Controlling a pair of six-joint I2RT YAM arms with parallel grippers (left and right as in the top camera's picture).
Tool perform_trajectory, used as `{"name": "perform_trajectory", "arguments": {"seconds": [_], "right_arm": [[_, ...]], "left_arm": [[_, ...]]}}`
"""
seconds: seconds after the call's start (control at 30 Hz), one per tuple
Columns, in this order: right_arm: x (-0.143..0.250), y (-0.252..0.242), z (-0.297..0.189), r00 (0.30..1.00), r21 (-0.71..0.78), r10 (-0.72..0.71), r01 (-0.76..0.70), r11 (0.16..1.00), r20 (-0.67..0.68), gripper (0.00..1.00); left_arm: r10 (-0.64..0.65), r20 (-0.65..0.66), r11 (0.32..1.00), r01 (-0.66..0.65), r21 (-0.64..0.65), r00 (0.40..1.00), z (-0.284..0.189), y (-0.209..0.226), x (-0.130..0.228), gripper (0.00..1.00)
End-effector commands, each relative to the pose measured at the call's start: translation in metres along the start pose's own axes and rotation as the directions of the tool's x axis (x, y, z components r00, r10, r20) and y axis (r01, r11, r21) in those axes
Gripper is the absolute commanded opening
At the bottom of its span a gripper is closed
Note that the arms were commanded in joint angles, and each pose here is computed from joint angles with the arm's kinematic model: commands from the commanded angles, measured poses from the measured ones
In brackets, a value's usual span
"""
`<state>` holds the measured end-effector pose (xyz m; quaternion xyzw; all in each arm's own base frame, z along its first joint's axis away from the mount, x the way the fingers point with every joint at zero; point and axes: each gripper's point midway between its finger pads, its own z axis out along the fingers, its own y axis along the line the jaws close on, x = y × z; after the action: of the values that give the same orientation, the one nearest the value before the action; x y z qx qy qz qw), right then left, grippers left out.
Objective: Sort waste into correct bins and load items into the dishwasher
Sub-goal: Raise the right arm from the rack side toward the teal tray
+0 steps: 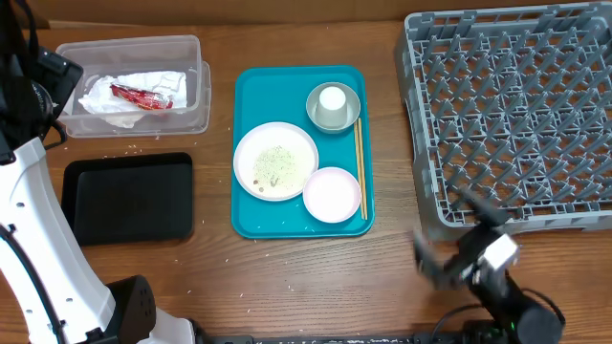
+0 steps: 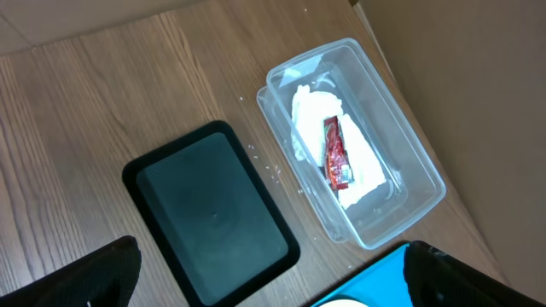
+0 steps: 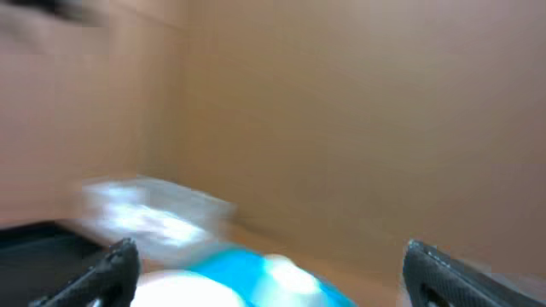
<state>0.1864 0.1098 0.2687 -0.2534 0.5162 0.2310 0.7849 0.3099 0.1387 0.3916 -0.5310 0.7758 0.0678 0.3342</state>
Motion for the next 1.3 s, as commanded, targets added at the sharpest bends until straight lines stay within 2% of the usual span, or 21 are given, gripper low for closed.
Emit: {"name": "perform_trajectory", "arguments": {"seconds": [0.0, 0.07, 0.13, 0.2, 0.3, 0.43, 0.57, 0.67, 0.77, 0.87, 0.93, 1.07, 1.17, 1.27], "right_arm": [[-0.008, 0.096, -0.029, 1.000, -0.539, 0.000, -0.007, 0.842, -0.013, 1.00], [-0.025, 0.101, -0.032, 0.996, -0.551, -0.048, 0.079, 0.831, 0.071, 1.00], [-0.045, 0.094, -0.029, 0.989, -0.487, -0.037, 0.104, 0.867, 0.144, 1.00], [-0.065, 0.073, -0.023, 0.978, -0.366, 0.042, 0.036, 0.930, 0.204, 1.00], [-0.081, 0.042, -0.018, 0.952, -0.217, 0.135, -0.076, 0.973, 0.275, 1.00], [-0.104, 0.013, -0.020, 0.914, -0.068, 0.132, -0.115, 0.991, 0.383, 1.00], [-0.153, -0.009, -0.030, 0.852, 0.064, 0.090, -0.142, 0.988, 0.516, 1.00], [-0.188, -0.021, -0.027, 0.844, 0.138, 0.044, -0.139, 0.981, 0.535, 1.00], [-0.215, -0.028, -0.011, 0.877, 0.187, -0.026, -0.073, 0.980, 0.480, 1.00], [-0.231, -0.034, 0.021, 0.935, 0.191, -0.108, 0.045, 0.981, 0.336, 1.00], [-0.234, -0.042, 0.046, 0.971, 0.165, -0.110, 0.076, 0.983, 0.212, 1.00], [-0.231, -0.069, 0.090, 0.998, 0.149, 0.041, -0.035, 0.988, -0.039, 1.00], [-0.228, -0.088, 0.113, 0.965, 0.179, 0.172, -0.137, 0.974, -0.197, 1.00], [-0.216, -0.093, 0.130, 0.900, 0.161, 0.260, -0.216, 0.963, -0.349, 1.00]], "left_arm": [[-0.021, 0.015, 0.999, 0.022, -0.024, 1.000, 0.002, 0.004, -0.003, 1.00], [-0.021, 0.015, 0.999, 0.022, -0.024, 1.000, 0.002, 0.004, -0.003, 1.00], [-0.021, 0.015, 0.999, 0.022, -0.024, 1.000, 0.002, 0.004, -0.003, 1.00], [-0.021, 0.015, 0.999, 0.022, -0.024, 1.000, 0.002, 0.004, -0.003, 1.00], [-0.021, 0.015, 0.999, 0.022, -0.024, 1.000, 0.002, 0.004, -0.003, 1.00], [-0.021, 0.015, 0.999, 0.022, -0.024, 1.000, 0.002, 0.004, -0.003, 1.00], [-0.021, 0.015, 0.999, 0.022, -0.024, 1.000, 0.002, 0.004, -0.003, 1.00], [-0.021, 0.015, 0.999, 0.022, -0.024, 1.000, 0.002, 0.004, -0.003, 1.00], [-0.021, 0.015, 0.999, 0.022, -0.024, 1.000, 0.002, 0.004, -0.003, 1.00], [-0.021, 0.015, 0.999, 0.022, -0.024, 1.000, 0.002, 0.004, -0.003, 1.00], [-0.021, 0.015, 0.999, 0.022, -0.024, 1.000, 0.002, 0.004, -0.003, 1.00], [-0.021, 0.015, 0.999, 0.022, -0.024, 1.000, 0.002, 0.004, -0.003, 1.00], [-0.021, 0.015, 0.999, 0.022, -0.024, 1.000, 0.002, 0.004, -0.003, 1.00], [-0.021, 0.015, 0.999, 0.022, -0.024, 1.000, 0.002, 0.004, -0.003, 1.00]]}}
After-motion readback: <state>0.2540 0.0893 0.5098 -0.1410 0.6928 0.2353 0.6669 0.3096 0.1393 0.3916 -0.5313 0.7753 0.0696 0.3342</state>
